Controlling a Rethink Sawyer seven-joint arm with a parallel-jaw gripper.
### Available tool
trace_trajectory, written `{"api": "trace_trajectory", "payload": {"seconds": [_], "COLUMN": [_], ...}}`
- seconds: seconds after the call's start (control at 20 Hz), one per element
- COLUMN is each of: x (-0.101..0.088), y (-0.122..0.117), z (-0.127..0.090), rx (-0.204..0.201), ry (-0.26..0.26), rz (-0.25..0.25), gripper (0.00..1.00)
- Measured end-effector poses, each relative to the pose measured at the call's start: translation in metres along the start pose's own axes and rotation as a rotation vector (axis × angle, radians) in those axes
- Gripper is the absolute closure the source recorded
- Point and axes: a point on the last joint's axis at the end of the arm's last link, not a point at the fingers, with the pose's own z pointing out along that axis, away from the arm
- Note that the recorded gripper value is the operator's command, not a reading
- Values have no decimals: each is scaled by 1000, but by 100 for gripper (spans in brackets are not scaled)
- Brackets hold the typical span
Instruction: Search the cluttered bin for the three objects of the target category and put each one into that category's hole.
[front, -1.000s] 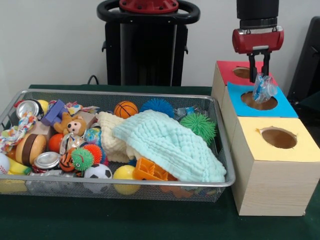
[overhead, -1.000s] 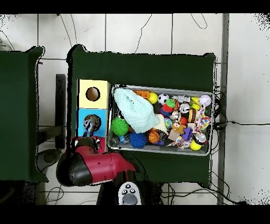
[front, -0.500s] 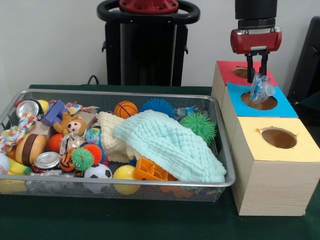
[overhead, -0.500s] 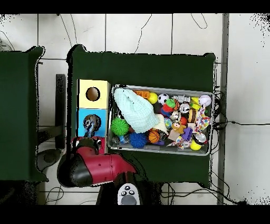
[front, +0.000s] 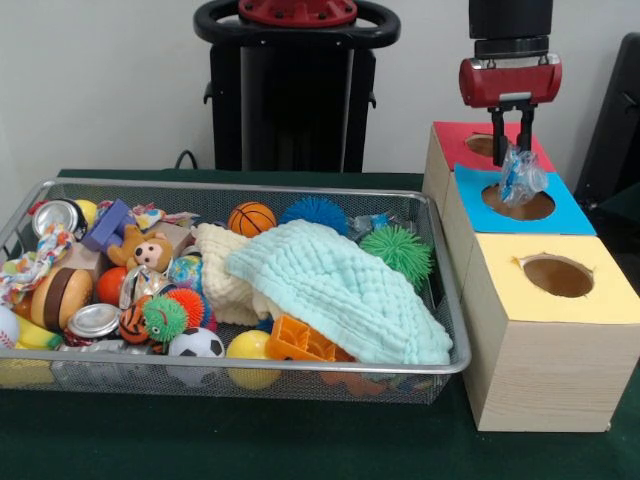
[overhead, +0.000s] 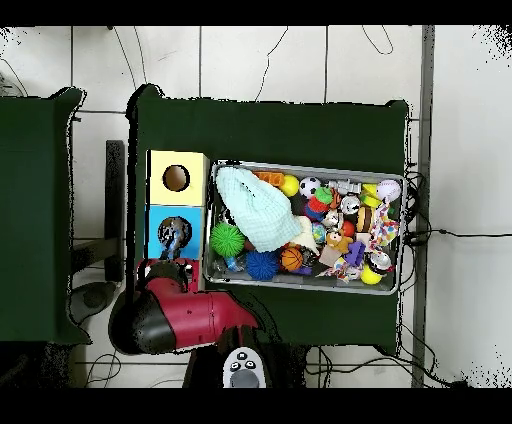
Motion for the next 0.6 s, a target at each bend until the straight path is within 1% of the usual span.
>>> {"api": "trace_trajectory", "payload": {"seconds": [0.1,0.15,0.35,0.6], "x": [0,1,3,14], "y": [0,0,-1,-3], "z": [0,0,0,-1], "rx": [0,0,1,6], "ry": [1,2,6,27], "rz": [0,0,0,2], "gripper": [100,0,0,0]}}
